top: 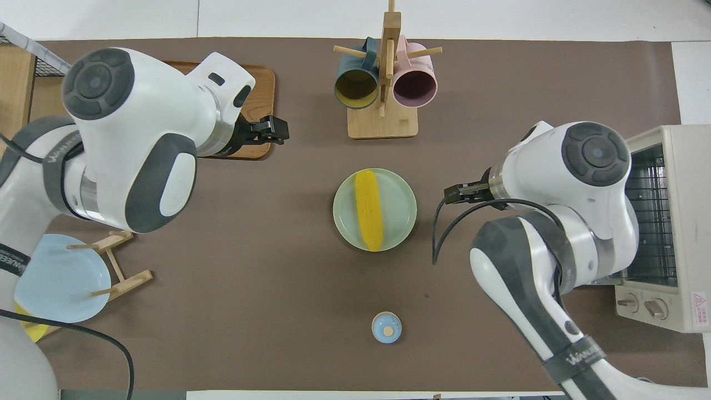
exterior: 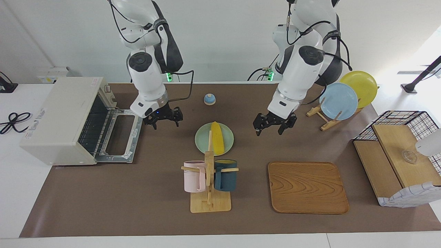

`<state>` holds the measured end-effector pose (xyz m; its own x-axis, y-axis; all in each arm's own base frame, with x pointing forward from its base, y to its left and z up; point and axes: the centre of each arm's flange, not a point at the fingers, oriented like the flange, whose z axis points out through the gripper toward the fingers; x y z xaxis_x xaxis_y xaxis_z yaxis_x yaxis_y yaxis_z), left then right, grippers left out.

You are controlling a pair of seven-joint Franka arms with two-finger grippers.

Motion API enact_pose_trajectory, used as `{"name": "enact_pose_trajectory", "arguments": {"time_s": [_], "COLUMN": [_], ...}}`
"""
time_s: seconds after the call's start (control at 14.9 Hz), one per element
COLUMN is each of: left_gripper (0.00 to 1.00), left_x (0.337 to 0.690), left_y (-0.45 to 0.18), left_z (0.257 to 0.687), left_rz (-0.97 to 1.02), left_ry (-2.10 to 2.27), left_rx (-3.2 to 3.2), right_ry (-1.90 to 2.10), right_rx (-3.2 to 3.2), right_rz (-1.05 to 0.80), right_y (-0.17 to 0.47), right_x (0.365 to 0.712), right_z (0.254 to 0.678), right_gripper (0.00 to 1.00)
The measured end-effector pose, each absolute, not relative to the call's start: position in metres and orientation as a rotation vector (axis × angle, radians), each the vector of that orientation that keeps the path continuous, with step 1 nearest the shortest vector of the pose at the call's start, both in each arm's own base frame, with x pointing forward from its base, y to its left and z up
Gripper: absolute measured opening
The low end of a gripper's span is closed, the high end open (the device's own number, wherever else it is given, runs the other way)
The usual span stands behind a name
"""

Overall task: Put corn in oven
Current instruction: 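Pull the oven door open with the right gripper while the left gripper withdraws, then reach the right gripper to the green plate rim and grasp it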

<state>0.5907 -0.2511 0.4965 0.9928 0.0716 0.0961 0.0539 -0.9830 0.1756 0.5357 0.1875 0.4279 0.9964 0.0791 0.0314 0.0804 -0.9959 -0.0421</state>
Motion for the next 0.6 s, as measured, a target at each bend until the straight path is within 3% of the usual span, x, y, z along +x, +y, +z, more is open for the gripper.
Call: {"name": "enact_pose_trajectory", "arguments": {"time_s": [0.27, 0.6], "left_gripper": [1.0, 1.0], "left_x": [0.608, 0.597], "left_y": [-0.185, -0.137], "left_z": [0.517, 0.553], "left_rz": [0.172, 0.172], "left_ry": [0.097, 0.09], "left_rx": [2.981, 3.033], "right_ry": [-0.052, -0.042], "right_rx": [-3.075, -3.154], "right_rz": [-0.084, -0.123], "right_y": [0.28, 0.413], "right_x": [0.519, 0.499], "right_z": [0.445, 0.411], "right_gripper": [1.0, 1.0]}}
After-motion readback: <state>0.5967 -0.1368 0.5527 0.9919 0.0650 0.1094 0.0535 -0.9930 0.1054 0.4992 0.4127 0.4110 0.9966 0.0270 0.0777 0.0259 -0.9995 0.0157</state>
